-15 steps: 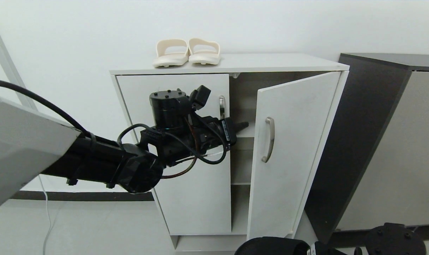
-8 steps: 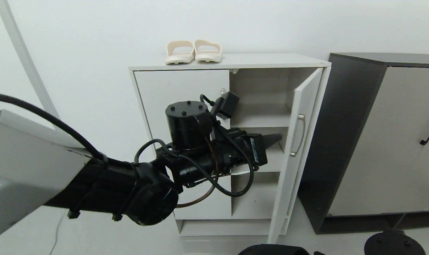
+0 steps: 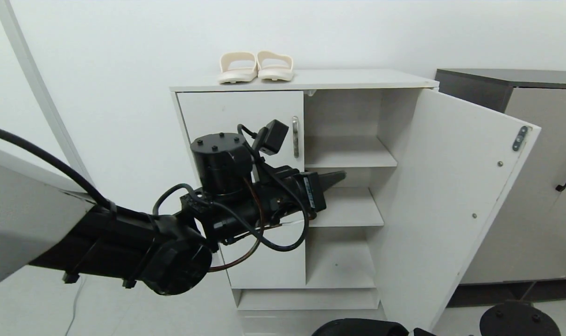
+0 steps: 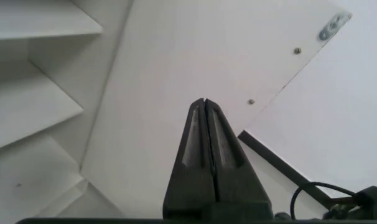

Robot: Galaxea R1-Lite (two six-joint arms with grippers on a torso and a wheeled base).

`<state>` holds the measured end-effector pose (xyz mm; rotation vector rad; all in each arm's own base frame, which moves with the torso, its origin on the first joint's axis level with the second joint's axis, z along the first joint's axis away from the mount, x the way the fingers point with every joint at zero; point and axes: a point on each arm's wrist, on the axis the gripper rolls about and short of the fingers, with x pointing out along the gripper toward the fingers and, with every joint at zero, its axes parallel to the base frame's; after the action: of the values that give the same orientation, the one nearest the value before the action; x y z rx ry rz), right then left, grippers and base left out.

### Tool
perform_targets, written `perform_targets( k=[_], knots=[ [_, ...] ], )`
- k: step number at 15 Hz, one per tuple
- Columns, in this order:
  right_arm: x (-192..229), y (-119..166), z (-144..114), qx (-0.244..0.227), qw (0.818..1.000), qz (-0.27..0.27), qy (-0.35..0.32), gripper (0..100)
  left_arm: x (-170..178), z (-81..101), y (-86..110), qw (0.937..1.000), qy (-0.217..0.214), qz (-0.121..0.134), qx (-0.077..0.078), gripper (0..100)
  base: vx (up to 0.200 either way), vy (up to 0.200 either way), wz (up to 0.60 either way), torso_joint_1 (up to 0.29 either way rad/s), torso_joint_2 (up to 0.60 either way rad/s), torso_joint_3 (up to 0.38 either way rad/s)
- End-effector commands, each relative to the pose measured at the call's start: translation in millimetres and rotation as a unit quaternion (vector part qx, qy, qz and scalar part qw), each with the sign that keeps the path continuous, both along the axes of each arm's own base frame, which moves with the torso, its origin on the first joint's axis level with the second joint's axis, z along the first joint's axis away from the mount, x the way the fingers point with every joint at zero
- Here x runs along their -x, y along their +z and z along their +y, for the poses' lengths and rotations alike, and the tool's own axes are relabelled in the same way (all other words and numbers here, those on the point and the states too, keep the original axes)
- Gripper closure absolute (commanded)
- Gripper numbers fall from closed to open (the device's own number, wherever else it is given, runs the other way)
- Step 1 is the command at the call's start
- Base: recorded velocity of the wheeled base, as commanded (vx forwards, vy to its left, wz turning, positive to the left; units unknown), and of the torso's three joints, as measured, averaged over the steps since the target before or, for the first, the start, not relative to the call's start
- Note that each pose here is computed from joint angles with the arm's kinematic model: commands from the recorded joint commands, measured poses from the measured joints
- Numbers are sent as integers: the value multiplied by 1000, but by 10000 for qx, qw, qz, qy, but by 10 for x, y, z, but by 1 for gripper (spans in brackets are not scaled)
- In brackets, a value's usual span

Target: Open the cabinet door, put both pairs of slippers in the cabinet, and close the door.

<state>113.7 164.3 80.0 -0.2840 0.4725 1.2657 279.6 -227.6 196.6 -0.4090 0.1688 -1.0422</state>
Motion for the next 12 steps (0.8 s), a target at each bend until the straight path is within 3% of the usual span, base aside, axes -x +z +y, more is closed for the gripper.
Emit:
perform_targets(
  k=[1,3,4,6,7,8,10,11,12],
  knots=[
    [-123,82,34,-178,9995,-112,-240,100,155,373,242,9992,309,-233,117,100,0,0,0,0,0,0],
    [-269,153,22,-347,9974,-124,-615,100,295,719,412,9964,670,-504,84,100,0,0,0,0,0,0],
    [-370,202,30,-441,9942,-154,-972,100,455,947,516,9940,904,-618,-14,100,0,0,0,0,0,0],
    [-510,252,91,-491,9845,-250,-1664,100,736,1233,641,9913,1200,-534,-128,100,0,0,0,0,0,0],
    [-631,312,178,-620,9707,-325,-2299,100,1014,1443,735,9854,1573,-598,-249,100,0,0,0,0,0,0],
    [-749,357,267,-737,9561,-401,-2807,100,1225,1591,782,9772,1933,-752,-452,100,0,0,0,0,0,0],
    [-993,397,450,-928,9156,-564,-3872,100,1578,1793,744,9519,2767,-733,-1096,100,0,0,0,0,0,0],
    [-1120,393,536,-978,8941,-686,-4317,100,1757,1880,733,9374,3162,-674,-1297,100,0,0,0,0,0,0],
    [-1216,384,573,-970,8779,-805,-4619,100,1932,1959,745,9259,3462,-720,-1328,100,0,0,0,0,0,0]
  ],
)
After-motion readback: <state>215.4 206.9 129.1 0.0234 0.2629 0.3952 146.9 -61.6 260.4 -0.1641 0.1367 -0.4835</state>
